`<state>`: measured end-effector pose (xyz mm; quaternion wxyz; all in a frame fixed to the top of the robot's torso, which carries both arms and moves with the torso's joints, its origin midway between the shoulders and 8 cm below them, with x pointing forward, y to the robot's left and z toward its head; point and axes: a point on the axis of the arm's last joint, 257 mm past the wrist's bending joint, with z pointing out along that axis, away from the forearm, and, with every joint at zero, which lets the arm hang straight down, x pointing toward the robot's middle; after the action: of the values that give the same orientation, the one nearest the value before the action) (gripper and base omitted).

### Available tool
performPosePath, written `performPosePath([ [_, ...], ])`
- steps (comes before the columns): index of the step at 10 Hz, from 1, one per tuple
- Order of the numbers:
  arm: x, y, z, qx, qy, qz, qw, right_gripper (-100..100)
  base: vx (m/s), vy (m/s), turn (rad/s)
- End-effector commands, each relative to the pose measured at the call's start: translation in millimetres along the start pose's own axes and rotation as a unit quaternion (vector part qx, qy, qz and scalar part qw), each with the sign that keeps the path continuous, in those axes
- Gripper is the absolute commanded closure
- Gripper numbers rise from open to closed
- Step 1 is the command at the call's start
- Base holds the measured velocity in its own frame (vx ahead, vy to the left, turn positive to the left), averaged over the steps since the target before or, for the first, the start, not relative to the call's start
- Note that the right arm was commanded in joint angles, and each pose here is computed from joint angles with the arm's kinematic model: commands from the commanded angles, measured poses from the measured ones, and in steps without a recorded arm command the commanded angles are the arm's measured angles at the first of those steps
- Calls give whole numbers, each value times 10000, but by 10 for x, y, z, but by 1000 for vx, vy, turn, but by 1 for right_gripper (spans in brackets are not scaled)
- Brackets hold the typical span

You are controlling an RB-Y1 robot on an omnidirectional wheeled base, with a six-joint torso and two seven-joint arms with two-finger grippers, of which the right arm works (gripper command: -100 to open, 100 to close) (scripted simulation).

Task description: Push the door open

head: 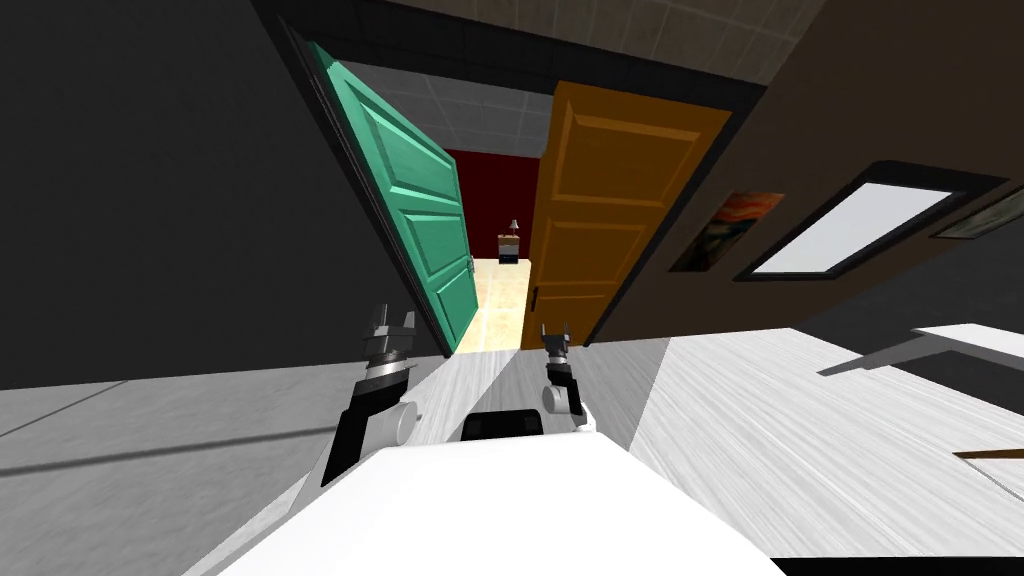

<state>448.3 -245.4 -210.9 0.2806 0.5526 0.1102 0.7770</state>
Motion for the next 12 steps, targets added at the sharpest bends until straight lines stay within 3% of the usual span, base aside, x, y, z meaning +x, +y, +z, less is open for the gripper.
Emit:
performPosePath([
  [1, -76, -68, -44, 14, -97, 167, 9998, -100, 74, -80, 128],
  [6, -321, -253, -136, 42, -405, 627, 9972, -100, 69, -79, 111],
  [12, -583, -457, -265, 34, -769, 1113, 9908, -100, 64, -82, 115],
])
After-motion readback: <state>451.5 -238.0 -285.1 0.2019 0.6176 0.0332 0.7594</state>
